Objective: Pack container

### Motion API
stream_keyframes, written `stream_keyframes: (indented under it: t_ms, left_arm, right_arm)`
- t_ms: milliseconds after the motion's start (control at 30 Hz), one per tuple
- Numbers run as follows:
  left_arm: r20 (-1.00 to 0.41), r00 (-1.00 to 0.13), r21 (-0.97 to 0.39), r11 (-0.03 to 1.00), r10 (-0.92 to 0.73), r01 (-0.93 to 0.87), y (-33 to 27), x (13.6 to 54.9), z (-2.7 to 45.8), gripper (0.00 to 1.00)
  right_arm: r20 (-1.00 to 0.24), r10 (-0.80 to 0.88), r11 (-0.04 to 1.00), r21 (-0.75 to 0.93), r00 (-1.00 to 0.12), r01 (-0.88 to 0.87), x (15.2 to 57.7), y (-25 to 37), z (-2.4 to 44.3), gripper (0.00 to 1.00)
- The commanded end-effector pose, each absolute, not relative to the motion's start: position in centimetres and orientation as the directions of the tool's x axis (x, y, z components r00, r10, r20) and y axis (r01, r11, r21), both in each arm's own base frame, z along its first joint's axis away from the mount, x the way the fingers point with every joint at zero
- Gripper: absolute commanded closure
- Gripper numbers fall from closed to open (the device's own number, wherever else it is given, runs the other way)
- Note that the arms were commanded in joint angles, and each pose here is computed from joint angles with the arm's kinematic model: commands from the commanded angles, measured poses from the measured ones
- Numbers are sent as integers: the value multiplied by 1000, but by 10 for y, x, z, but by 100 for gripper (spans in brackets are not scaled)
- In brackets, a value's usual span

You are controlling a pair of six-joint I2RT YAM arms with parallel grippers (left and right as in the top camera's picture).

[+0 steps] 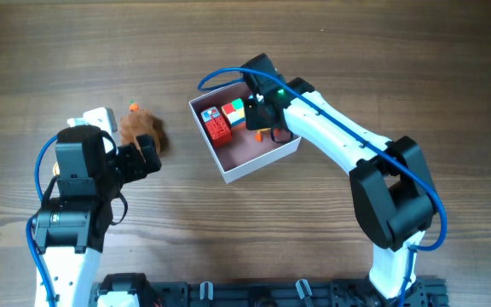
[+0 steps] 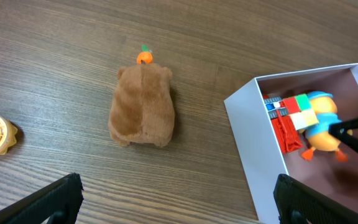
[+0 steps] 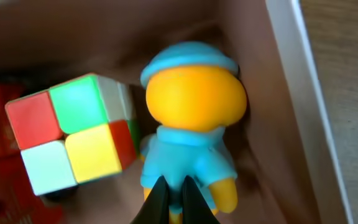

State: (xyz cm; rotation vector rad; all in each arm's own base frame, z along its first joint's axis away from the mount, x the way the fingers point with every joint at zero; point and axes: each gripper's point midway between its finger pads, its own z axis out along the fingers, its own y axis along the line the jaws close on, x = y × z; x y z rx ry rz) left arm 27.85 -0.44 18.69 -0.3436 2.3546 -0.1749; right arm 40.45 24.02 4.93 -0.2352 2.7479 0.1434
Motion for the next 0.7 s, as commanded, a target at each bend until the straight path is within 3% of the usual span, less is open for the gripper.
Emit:
stream_keyframes:
  t_ms: [0, 200, 267, 400, 467, 600, 633, 667]
  left_arm:
    - [-671, -678, -229, 953, -301, -197, -5, 282, 195, 0]
    - [-671, -678, -229, 953, -301, -197, -5, 282, 195, 0]
    - [-671, -678, -229, 953, -301, -197, -5, 282, 195, 0]
    - [-671, -678, -229, 953, -301, -196, -5, 282, 195, 0]
    - [-670, -678, -229, 953, -301, -196, -5, 282, 195, 0]
    - [-670, -678, -229, 953, -301, -196, -5, 282, 195, 0]
    - [-670, -678, -229, 953, -301, -196, -5, 282, 195, 0]
    - [-670, -678, -229, 953, -301, -196, -5, 282, 195, 0]
  right_arm:
    - [-437, -141, 981, 58, -889, -184, 416, 240, 63, 96]
    - [-369, -158, 982, 37, -916, -184, 400, 232, 56, 90]
    - [-332, -166, 982, 25, -929, -185, 392, 227, 52, 78]
    - [-323, -183, 980, 16, -928, -199, 388, 225, 57, 69]
    - [-377, -233, 966, 14, -897, -257, 393, 228, 86, 67]
    - [-547, -192, 971, 16, -815, -239, 398, 216, 173, 71]
    - [-571, -160, 978, 17, -805, -207, 399, 208, 185, 77]
    - [-596, -104, 990, 15, -796, -141, 400, 189, 202, 92]
